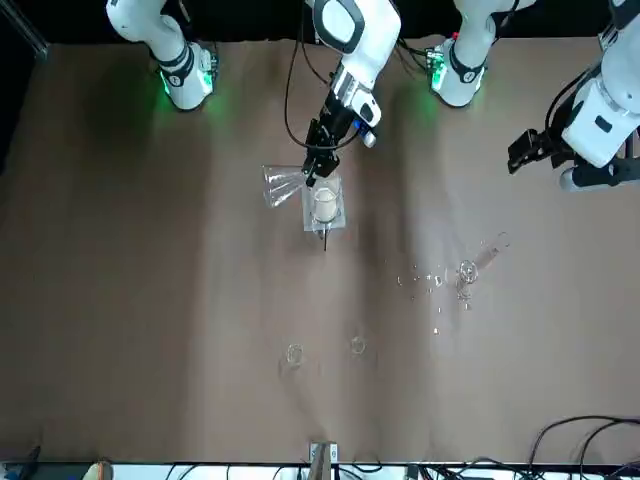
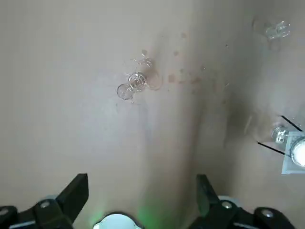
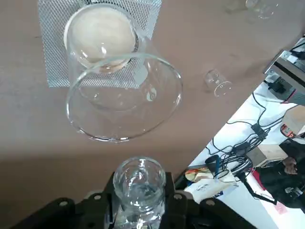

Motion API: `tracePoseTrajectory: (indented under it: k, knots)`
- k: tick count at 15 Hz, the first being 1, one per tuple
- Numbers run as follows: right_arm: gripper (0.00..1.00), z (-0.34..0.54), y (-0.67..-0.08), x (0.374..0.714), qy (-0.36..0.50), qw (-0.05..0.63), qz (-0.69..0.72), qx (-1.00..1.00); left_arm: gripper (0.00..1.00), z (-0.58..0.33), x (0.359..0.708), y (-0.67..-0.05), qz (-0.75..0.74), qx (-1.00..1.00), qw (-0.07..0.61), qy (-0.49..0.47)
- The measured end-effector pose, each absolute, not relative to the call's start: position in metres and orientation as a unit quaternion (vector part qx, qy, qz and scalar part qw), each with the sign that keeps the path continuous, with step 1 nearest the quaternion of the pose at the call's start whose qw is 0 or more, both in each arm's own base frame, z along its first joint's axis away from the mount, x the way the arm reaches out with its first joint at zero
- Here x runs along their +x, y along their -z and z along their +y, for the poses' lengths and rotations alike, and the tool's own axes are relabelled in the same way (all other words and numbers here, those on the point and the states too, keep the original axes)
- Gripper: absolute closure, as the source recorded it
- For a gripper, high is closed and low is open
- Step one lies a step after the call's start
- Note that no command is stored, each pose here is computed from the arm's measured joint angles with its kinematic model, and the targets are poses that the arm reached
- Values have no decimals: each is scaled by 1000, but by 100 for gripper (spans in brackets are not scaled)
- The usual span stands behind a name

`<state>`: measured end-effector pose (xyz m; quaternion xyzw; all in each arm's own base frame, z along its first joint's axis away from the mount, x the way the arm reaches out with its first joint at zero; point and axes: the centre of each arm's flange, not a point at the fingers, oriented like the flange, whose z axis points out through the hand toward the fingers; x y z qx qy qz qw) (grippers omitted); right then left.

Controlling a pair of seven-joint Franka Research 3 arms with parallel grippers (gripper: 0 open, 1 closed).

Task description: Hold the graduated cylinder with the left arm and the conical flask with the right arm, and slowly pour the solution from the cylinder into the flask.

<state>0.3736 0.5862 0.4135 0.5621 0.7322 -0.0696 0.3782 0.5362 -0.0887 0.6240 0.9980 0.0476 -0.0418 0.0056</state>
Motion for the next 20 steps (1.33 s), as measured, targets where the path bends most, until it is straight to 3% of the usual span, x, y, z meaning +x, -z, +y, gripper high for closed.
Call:
tracePoseTrajectory:
  k: [17,20]
  knots:
    - [61,592,-407,369,72,394,731,552,0,-70,538,-625,6,999,9,40]
    - [61,584,-412,382,76,367,727,575,0,-70,539,-625,6,999,9,40]
